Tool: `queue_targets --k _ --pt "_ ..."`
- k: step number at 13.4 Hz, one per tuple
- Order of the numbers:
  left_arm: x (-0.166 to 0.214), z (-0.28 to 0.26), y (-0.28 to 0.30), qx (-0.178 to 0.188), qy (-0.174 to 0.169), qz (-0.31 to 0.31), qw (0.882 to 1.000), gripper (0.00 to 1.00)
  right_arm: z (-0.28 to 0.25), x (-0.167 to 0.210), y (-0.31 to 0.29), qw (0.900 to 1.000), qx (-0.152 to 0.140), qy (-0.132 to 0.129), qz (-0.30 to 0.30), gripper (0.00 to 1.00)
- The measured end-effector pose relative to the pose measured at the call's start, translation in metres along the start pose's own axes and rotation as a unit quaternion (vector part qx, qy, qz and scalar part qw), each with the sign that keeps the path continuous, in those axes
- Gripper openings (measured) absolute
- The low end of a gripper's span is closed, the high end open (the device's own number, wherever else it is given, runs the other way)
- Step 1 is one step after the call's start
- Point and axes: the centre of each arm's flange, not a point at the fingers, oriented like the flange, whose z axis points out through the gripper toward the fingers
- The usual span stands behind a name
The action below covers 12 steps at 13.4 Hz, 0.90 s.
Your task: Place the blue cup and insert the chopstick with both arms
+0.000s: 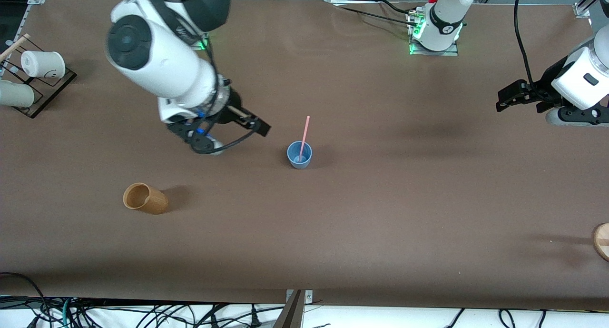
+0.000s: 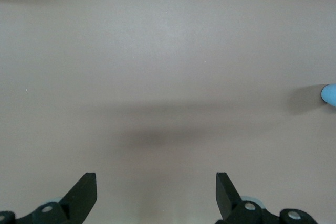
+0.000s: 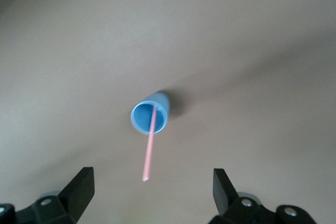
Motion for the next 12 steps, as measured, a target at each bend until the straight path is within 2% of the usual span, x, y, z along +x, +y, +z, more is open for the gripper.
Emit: queue_targets --k 3,5,9,12 --pt "0.0 0.0 0.001 0.0 0.0 0.001 1.0 1.0 -0.024 0.034 0.05 0.998 -0.032 0.001 -0.058 1.0" --pt "0.0 0.0 0.002 0.0 0.001 0.002 1.0 1.0 -0.046 0.05 0.093 0.993 -0.06 0.015 -0.099 1.0" --pt "0.0 -0.001 0.004 0.0 0.001 0.004 1.0 1.0 -0.108 0.062 0.204 0.966 -0.115 0.043 -0.229 1.0" --pt "0.0 -0.001 0.004 0.0 0.001 0.004 1.0 1.0 -0.139 0.05 0.261 0.943 -0.121 0.065 -0.302 1.0"
